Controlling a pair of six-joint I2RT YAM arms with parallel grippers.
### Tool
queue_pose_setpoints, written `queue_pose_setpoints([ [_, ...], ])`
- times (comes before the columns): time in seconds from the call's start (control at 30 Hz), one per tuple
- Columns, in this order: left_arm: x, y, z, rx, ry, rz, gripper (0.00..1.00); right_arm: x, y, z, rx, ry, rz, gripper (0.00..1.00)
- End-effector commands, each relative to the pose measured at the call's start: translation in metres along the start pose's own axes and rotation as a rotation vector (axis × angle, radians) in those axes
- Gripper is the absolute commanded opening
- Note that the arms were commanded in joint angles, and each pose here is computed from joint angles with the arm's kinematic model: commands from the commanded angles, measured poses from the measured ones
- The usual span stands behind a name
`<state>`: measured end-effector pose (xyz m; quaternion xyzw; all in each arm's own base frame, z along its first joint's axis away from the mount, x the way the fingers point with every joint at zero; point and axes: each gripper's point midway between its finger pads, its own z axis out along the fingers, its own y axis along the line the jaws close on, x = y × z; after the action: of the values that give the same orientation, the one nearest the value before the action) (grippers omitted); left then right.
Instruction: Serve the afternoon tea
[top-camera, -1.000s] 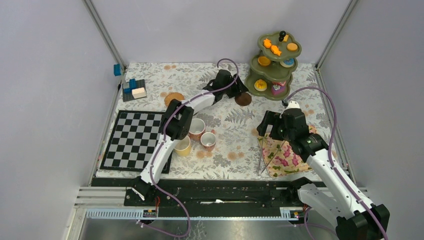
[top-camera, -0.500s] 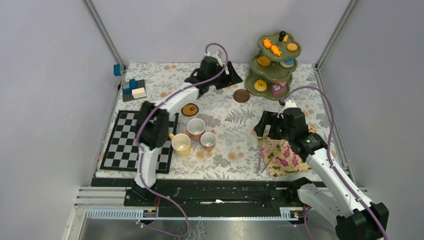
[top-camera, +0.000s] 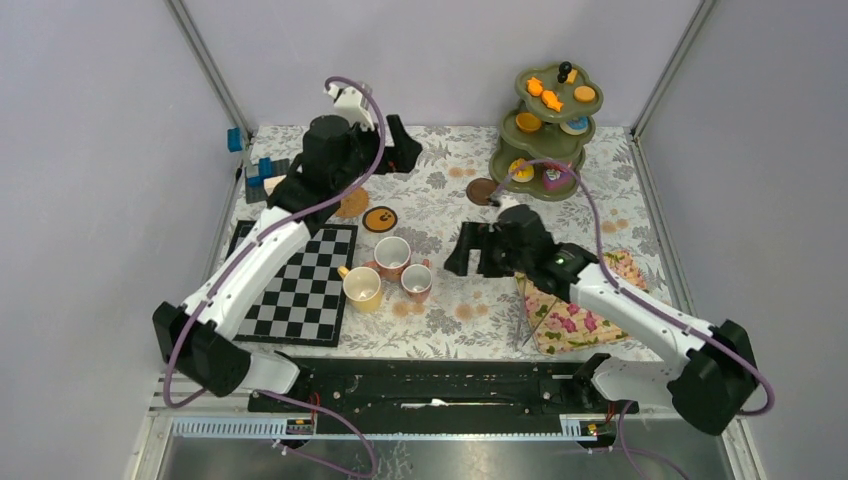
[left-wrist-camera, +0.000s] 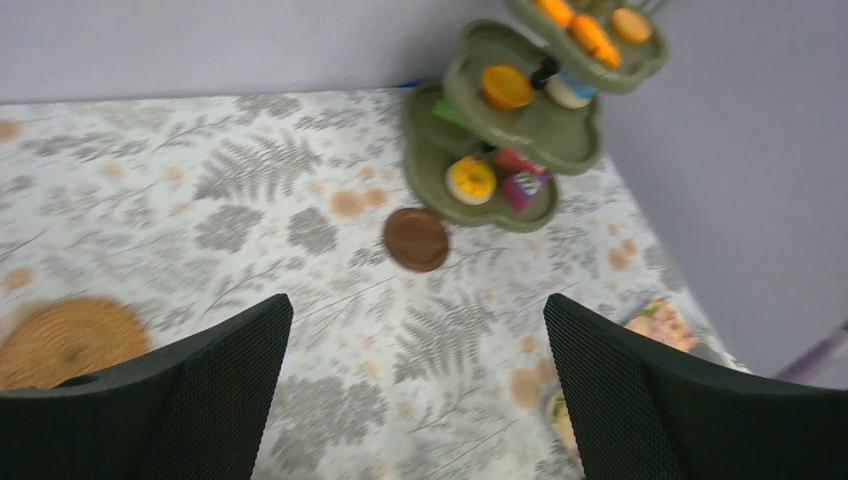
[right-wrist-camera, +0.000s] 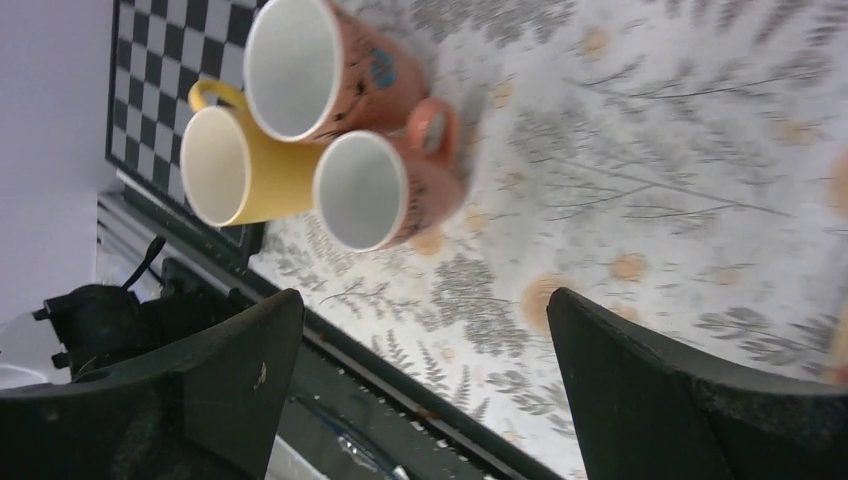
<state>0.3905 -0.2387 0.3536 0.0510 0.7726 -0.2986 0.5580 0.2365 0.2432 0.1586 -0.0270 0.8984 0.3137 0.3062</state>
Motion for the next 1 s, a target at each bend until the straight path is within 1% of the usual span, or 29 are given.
queue_pose_setpoints([
  [0.0, 0.000, 0.038, -0.022, -0.172, -0.070, 0.132, 0.99, 0.008, 0.030, 0.015, 0.069, 0.005, -0.006, 0.99],
  [0.03, 0.000, 0.042, -0.025, -0.188, -0.085, 0.138, 0.99, 0.016, 0.026, 0.022, 0.114, 0.023, -0.020, 0.95],
  [0.1, 0.004, 0.045, -0.029, -0.195, -0.092, 0.137, 0.99, 0.023, 0.024, 0.027, 0.172, 0.030, -0.034, 0.82],
  [0.13, 0.007, 0.046, -0.029, -0.195, -0.089, 0.133, 0.99, 0.025, 0.024, 0.030, 0.191, 0.031, -0.040, 0.80],
  [0.2, 0.012, 0.045, -0.029, -0.179, -0.085, 0.123, 0.99, 0.024, 0.028, 0.037, 0.209, 0.023, -0.057, 0.78],
  [0.27, 0.018, 0.044, -0.027, -0.161, -0.077, 0.112, 0.99, 0.027, 0.034, 0.045, 0.213, 0.034, -0.076, 0.76],
  [0.3, 0.021, 0.043, -0.026, -0.157, -0.067, 0.109, 0.99, 0.029, 0.036, 0.050, 0.214, 0.044, -0.082, 0.73],
  [0.43, 0.020, 0.042, -0.030, -0.154, -0.074, 0.104, 0.99, 0.040, 0.036, 0.067, 0.263, 0.067, -0.106, 0.68],
  [0.57, 0.018, 0.041, -0.034, -0.150, -0.088, 0.098, 0.99, 0.045, 0.035, 0.081, 0.296, 0.087, -0.126, 0.59],
  [0.67, 0.019, 0.040, -0.033, -0.146, -0.084, 0.094, 0.99, 0.049, 0.032, 0.090, 0.351, 0.103, -0.160, 0.50],
  [0.77, 0.020, 0.041, -0.034, -0.149, -0.085, 0.094, 0.99, 0.045, 0.025, 0.087, 0.423, 0.118, -0.186, 0.39],
  [0.8, 0.019, 0.041, -0.035, -0.151, -0.089, 0.094, 0.99, 0.045, 0.021, 0.083, 0.446, 0.120, -0.191, 0.35],
  [0.87, 0.019, 0.041, -0.036, -0.153, -0.088, 0.096, 0.99, 0.042, 0.015, 0.074, 0.465, 0.102, -0.196, 0.22],
  [0.9, 0.019, 0.041, -0.035, -0.152, -0.086, 0.096, 0.99, 0.041, 0.013, 0.070, 0.464, 0.086, -0.195, 0.12],
  [0.97, 0.019, 0.039, -0.035, -0.144, -0.083, 0.094, 0.99, 0.040, 0.010, 0.064, 0.453, 0.066, -0.197, 0.03],
])
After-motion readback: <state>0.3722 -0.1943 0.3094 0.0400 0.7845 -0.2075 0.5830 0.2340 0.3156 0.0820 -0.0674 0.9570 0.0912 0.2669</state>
